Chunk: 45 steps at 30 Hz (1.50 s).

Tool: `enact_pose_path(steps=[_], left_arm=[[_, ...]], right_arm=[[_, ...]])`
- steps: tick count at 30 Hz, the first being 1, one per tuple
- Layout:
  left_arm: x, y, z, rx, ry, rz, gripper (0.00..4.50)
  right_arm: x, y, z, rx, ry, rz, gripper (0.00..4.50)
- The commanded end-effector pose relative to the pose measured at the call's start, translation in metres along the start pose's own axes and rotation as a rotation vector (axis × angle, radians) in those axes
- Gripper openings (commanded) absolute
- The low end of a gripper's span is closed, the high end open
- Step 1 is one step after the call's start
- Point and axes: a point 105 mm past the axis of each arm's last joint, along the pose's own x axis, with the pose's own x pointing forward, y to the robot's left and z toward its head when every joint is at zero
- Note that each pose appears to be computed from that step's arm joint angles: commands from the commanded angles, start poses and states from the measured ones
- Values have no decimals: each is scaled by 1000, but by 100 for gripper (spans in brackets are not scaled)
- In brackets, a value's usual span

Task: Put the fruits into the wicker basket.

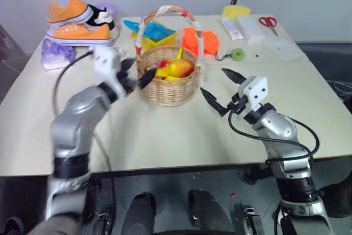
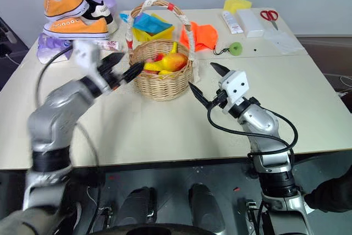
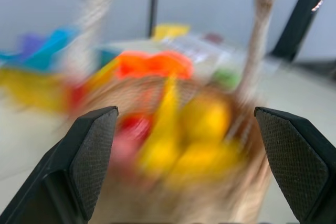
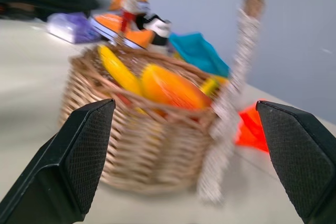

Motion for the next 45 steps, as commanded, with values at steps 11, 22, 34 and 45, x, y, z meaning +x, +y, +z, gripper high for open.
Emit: enact_pose_path(steps=[11,22,34,45], left_arm=[[-89,17,-17,131,-60,7,444],[-96,4,5,150,-180,-57,444],[-91,-6,-5,124,-144,-93,450],[-74,-16,-5,103,-163,-147,450]], right_arm=[[45,-26,12,63,-22,-108,450],[101,-34,24,153,6,-122,450],[125,-23,15,233,29,-125,213],[100,-53,33,194,-54,-210,4]])
